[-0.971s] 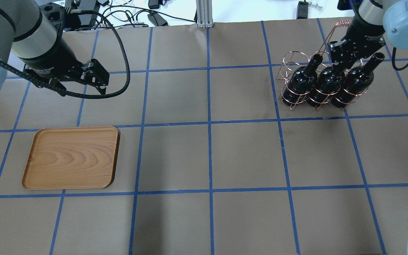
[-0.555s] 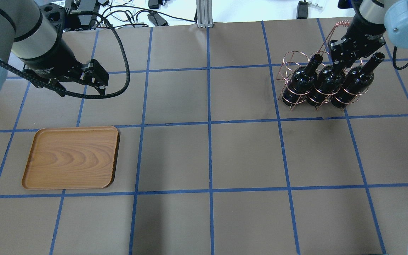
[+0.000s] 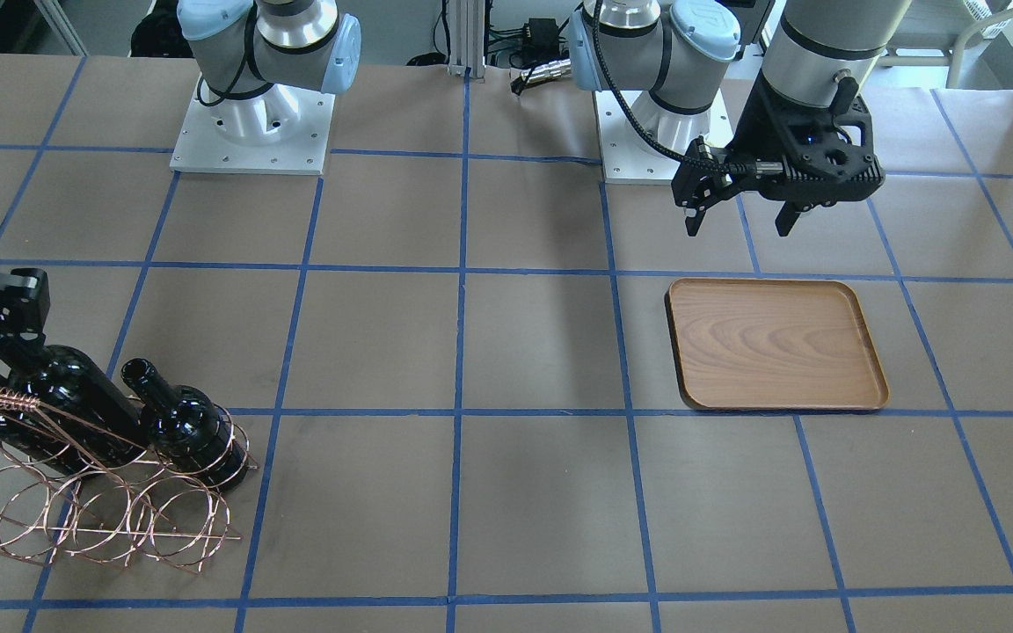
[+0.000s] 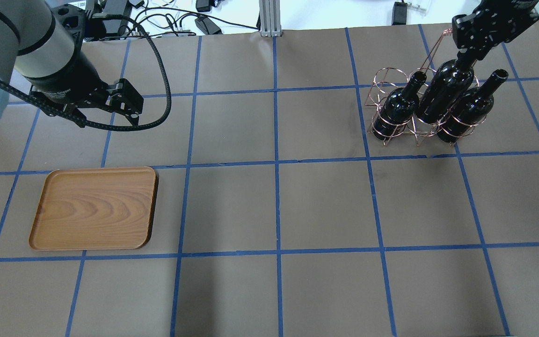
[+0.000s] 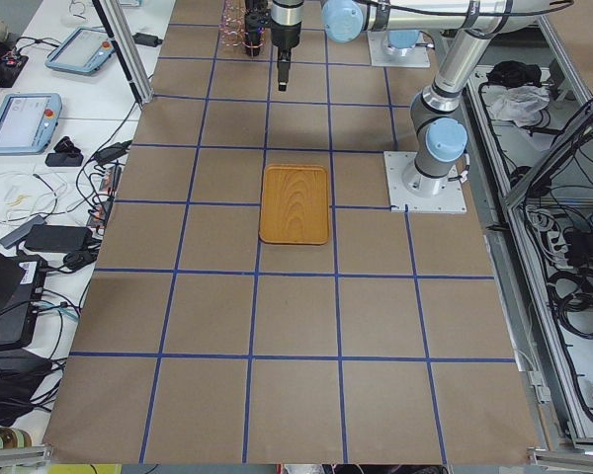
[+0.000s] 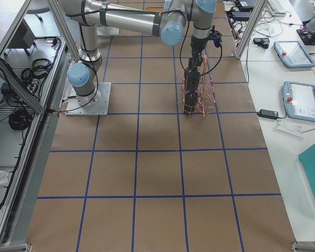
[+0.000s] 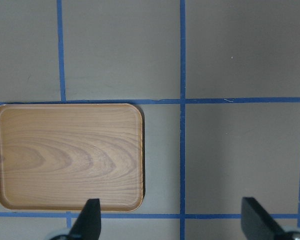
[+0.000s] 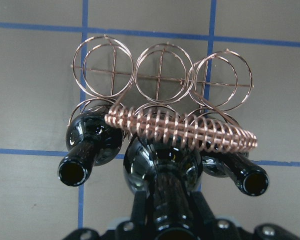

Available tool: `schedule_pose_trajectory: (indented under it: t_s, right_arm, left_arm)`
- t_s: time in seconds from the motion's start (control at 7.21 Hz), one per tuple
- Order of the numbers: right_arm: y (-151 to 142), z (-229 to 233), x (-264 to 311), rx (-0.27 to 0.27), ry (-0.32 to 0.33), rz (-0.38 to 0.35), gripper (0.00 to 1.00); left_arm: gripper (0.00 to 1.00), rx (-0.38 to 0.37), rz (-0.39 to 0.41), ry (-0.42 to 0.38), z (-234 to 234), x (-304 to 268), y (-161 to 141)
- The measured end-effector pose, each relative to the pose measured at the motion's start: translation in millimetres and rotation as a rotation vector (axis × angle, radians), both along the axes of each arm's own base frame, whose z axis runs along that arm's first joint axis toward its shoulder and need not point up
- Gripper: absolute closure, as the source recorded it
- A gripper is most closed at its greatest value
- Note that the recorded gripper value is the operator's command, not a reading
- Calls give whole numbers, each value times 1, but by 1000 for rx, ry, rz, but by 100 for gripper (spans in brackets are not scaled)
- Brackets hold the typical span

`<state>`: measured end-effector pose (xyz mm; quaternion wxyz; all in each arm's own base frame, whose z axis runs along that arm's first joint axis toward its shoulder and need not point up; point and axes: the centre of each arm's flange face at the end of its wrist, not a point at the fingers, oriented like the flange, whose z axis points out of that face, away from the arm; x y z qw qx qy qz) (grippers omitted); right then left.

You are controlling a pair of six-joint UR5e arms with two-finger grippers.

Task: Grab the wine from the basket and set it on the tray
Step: 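Pull the bottle out of the rack with the right gripper, then carry the bottle toward the tray and stand it upright on the table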

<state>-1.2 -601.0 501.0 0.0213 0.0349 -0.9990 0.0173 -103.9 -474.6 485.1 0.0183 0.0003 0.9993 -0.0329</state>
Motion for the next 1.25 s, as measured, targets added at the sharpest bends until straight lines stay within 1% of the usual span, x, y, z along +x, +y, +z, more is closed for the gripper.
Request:
schedule_pose_trajectory:
  t_s: [0.14,0.28,0.42,0.55,0.69,0.97,1.11,1.25]
  right_arm:
    - [19,32,4,-11,7,-4,90]
    - [46,62,11,-14,6,-18,91]
    - [74,84,23,-5,-1,-46,92]
    - [98,98,48,10,-10,-85,92]
    - [117,103,90,22,-16,-130,93]
    - [147,88,207,50,-18,-237,94]
    - [157,68,265,63,-10,-286,94]
    - [160,44,316,72,-16,-331,94]
  left_arm:
    - [0,0,0,0,0,0,0]
    - [0,-1,0,-1,0,0,0]
    - [0,-1,0,-2,0,0,1]
    - [0,-1,0,-2,0,0,1]
    - [0,-1,0,-3,1,0,1]
    - [0,-3,1,-15,2,1,2]
    - [0,-1,1,-17,2,2,3]
    - [0,4,2,-19,4,2,5]
